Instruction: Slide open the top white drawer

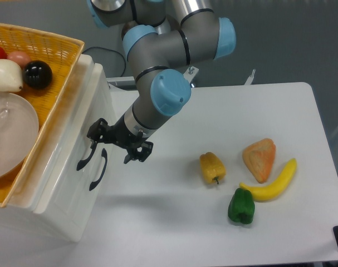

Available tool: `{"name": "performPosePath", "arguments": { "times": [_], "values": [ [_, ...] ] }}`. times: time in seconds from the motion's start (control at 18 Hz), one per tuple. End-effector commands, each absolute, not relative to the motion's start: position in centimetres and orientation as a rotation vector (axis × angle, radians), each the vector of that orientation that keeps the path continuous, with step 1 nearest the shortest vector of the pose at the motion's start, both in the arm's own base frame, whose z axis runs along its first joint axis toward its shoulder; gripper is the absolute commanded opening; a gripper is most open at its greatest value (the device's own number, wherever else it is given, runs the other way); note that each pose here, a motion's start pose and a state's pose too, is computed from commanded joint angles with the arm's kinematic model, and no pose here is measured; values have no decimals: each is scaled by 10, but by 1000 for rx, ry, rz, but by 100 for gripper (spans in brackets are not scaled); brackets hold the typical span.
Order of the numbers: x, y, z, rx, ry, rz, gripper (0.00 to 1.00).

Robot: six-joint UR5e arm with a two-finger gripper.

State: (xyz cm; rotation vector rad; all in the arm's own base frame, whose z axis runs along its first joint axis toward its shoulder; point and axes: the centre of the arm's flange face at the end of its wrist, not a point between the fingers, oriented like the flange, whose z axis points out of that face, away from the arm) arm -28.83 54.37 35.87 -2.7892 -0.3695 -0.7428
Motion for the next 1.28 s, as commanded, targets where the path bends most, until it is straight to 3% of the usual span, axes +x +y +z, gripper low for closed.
{"name": "performPosePath", "arguments": {
  "times": [1.28],
  "values": [
    [-279, 549, 358, -2795, -349, -750, 100]
  ]
}}
